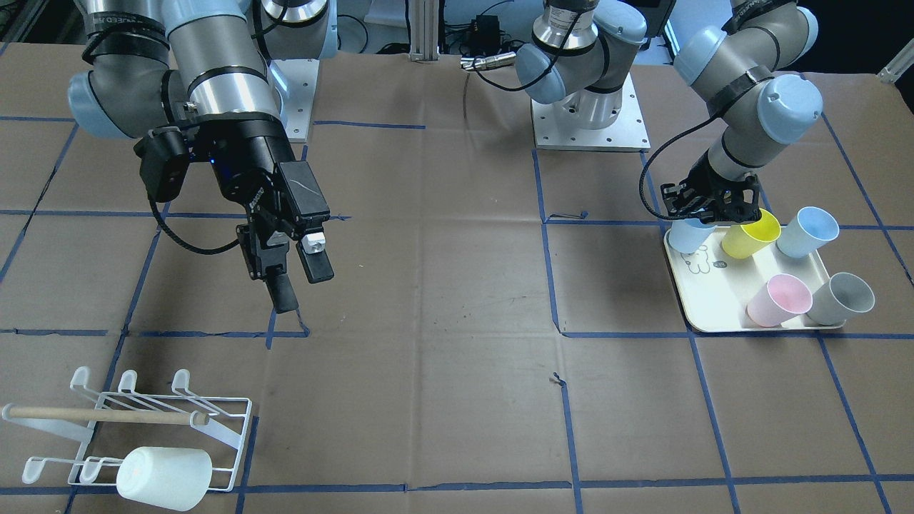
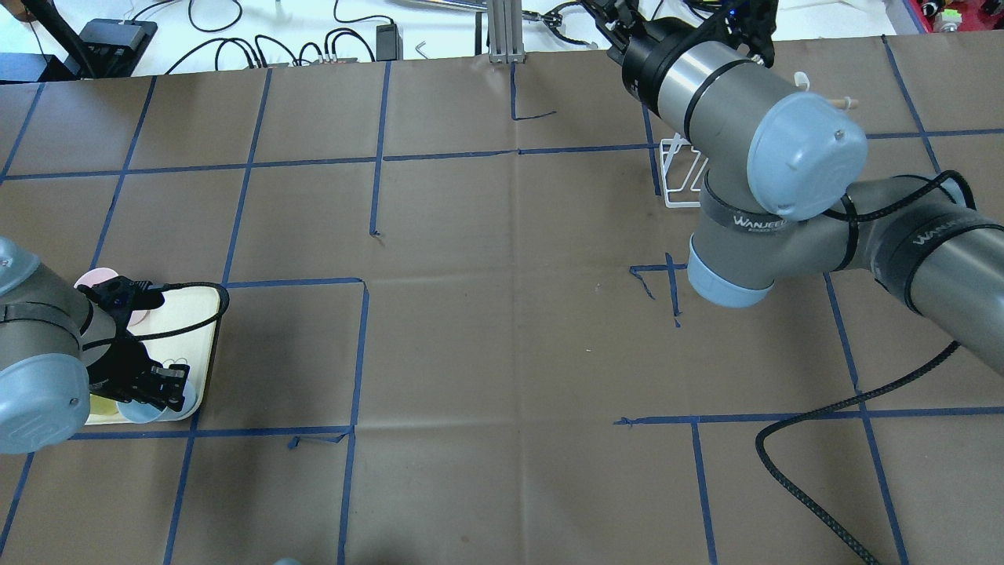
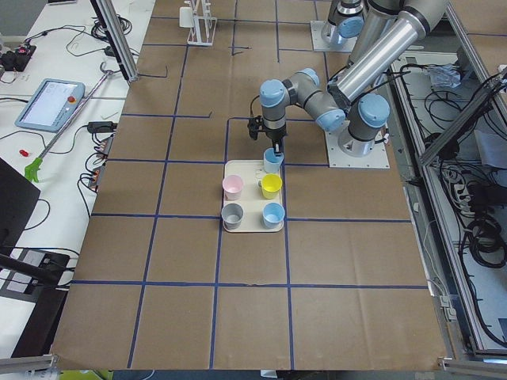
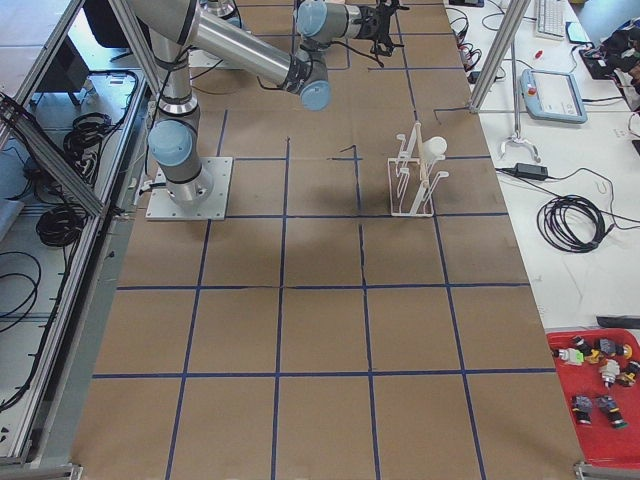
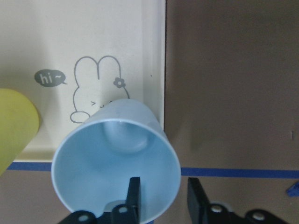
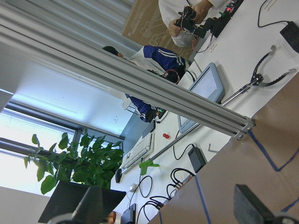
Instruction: Transfer IKEA cup to right arm and place on rack
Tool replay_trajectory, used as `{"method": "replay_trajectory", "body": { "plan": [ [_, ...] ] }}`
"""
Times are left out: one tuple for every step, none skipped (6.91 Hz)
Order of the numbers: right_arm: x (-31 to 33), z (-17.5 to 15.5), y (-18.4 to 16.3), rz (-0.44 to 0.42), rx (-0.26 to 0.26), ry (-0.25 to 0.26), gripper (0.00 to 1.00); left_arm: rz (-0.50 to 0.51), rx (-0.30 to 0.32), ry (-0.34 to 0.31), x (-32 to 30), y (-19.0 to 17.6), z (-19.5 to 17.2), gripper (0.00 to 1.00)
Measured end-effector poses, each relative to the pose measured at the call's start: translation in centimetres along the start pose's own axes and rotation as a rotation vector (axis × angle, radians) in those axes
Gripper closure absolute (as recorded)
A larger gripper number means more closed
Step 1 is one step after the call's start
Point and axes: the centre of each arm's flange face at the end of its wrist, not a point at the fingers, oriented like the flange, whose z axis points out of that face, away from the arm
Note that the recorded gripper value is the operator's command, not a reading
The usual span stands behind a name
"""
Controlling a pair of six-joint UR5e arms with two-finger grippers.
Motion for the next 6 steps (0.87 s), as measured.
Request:
{"method": "replay_trajectory", "body": {
  "plan": [
    [0.6, -0.6, 0.9, 0.113, 0.004, -0.024, 0.0, 0.0, 0.002, -0.002, -0.1, -0.1, -0.1, 1.0],
    [1.0, -1.1, 1.5, 0.208, 0.006, -0.038, 0.0, -0.001, 0.009, -0.006, -0.2, -0.2, -0.4, 1.0],
    [1.3, -1.4, 1.8, 0.269, 0.005, -0.043, 0.0, -0.003, 0.025, -0.015, -0.5, -0.5, -1.2, 1.0],
    [1.7, -1.5, 2.0, 0.294, 0.006, -0.051, 0.0, -0.002, 0.053, -0.031, -0.8, -1.2, -2.8, 1.0],
    [1.9, -1.5, 2.2, 0.301, 0.008, -0.059, 0.0, 0.001, 0.081, -0.043, -1.2, -2.1, -5.2, 1.0],
    [2.1, -1.4, 2.2, 0.304, 0.009, -0.06, 0.0, 0.004, 0.093, -0.045, -1.8, -3.2, -8.0, 1.0]
  ]
}}
